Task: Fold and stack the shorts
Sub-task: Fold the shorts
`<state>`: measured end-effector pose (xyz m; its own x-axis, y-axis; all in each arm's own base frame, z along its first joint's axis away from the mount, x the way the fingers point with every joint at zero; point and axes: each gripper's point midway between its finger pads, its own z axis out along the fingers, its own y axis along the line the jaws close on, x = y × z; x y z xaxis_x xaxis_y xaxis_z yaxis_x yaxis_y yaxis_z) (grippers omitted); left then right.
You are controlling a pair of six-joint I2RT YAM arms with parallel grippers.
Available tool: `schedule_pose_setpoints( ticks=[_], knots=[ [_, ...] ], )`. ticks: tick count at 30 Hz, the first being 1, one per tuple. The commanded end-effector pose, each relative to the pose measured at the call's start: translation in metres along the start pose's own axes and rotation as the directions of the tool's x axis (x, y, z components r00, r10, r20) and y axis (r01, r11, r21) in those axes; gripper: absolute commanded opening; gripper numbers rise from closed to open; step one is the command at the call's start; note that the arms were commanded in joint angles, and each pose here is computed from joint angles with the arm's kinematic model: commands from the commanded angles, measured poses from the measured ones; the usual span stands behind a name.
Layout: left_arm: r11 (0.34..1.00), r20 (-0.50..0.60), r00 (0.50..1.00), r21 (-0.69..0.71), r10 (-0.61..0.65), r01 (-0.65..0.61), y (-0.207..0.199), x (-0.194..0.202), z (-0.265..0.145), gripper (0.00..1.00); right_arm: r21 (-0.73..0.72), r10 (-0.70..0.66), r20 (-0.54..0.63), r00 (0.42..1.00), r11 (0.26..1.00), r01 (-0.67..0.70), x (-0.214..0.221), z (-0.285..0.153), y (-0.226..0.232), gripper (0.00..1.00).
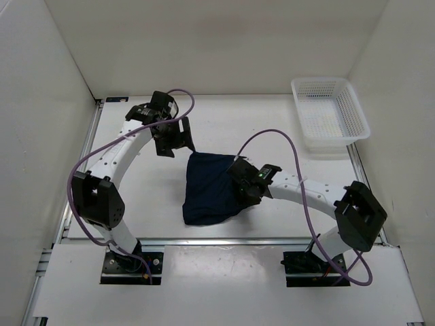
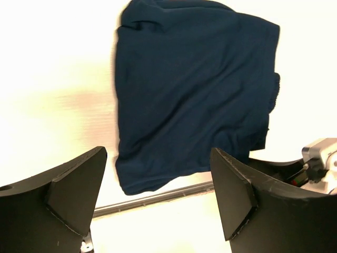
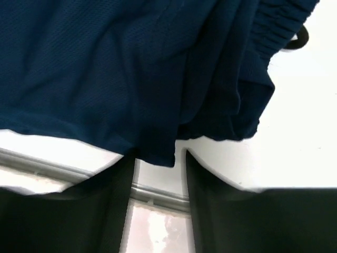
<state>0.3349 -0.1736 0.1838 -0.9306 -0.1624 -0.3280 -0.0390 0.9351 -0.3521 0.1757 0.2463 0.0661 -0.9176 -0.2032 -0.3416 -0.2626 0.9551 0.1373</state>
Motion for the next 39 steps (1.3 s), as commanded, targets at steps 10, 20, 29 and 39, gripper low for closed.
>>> schedule_pose_setpoints(
  ticks=[10,20,29,39],
  knots=[
    [0.999,-0.039,0.999,-0.04,-0.027,0.025,0.018,0.021,0.004,0.9,0.081,0.021,0.076,0.997,0.996,-0.028,0.001,0.001,-0.024,0.0],
    [1.0,-0.128,0.992,-0.012,0.014,-0.015,0.011,0.056,0.027,0.9,0.075,0.021,0.151,0.988,0.997,-0.032,-0.01,-0.048,-0.029,0.75],
    [1.0,-0.203,0.979,-0.028,0.008,-0.013,0.015,0.076,0.076,0.9,0.057,0.017,0.195,0.981,0.998,-0.029,-0.093,-0.043,-0.016,0.09],
    [0.988,-0.275,0.961,-0.146,-0.003,-0.039,0.036,0.069,0.144,0.89,0.023,0.074,0.026,0.997,0.997,-0.075,-0.084,0.06,-0.021,0.0]
  ],
)
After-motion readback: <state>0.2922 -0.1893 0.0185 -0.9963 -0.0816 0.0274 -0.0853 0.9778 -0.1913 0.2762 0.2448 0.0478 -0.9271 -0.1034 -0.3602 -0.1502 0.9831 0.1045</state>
